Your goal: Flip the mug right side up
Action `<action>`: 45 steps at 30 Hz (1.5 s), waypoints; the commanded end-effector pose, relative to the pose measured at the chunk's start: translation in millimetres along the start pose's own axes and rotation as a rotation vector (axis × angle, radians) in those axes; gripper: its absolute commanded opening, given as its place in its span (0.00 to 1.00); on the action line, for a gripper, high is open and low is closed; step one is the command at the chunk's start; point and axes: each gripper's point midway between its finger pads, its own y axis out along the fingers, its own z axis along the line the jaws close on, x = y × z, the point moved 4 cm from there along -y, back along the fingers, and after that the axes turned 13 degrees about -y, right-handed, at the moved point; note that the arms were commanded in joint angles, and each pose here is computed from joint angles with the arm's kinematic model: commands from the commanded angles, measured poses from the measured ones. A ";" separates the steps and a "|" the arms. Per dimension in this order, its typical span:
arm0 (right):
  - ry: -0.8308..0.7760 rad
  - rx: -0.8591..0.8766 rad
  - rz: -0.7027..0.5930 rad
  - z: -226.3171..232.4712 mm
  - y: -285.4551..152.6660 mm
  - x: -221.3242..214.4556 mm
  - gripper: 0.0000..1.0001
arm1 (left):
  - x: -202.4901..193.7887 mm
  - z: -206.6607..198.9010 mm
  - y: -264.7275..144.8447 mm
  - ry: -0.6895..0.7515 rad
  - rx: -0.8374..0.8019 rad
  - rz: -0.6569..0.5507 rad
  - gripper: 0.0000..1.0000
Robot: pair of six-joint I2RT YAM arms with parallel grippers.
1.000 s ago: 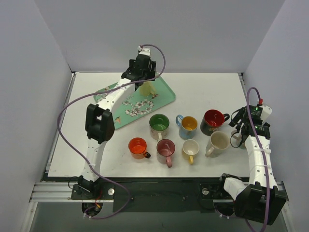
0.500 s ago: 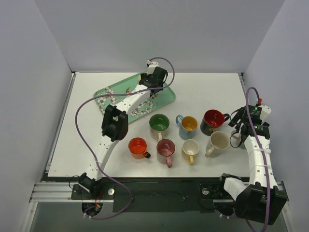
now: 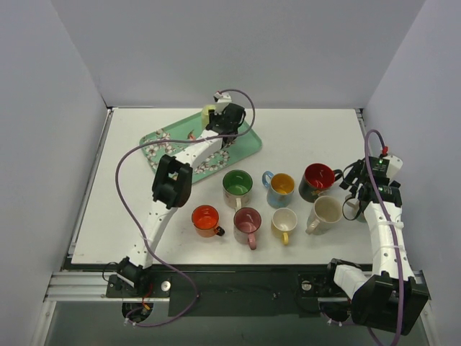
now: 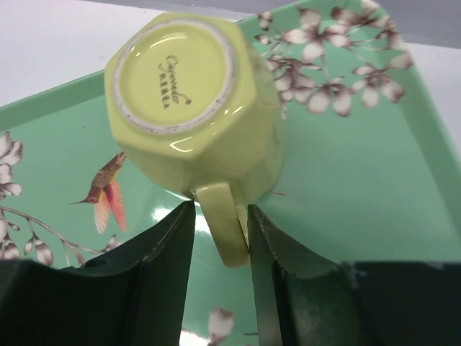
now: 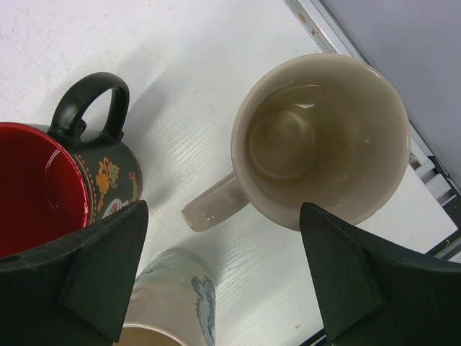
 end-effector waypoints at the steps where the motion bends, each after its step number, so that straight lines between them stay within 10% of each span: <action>1: -0.015 0.016 0.002 4.1 -0.3 0.8 0.80 | 50.9 36.8 17.5 -0.049 0.062 -0.093 0.43; 19: -0.023 0.040 -0.017 6.1 -11.1 3.6 0.80 | 61.3 26.9 38.9 0.198 -0.404 -0.098 0.43; 45: -0.032 0.046 -0.034 2.8 -24.2 5.5 0.80 | 33.0 40.3 81.0 0.196 -0.416 0.089 0.40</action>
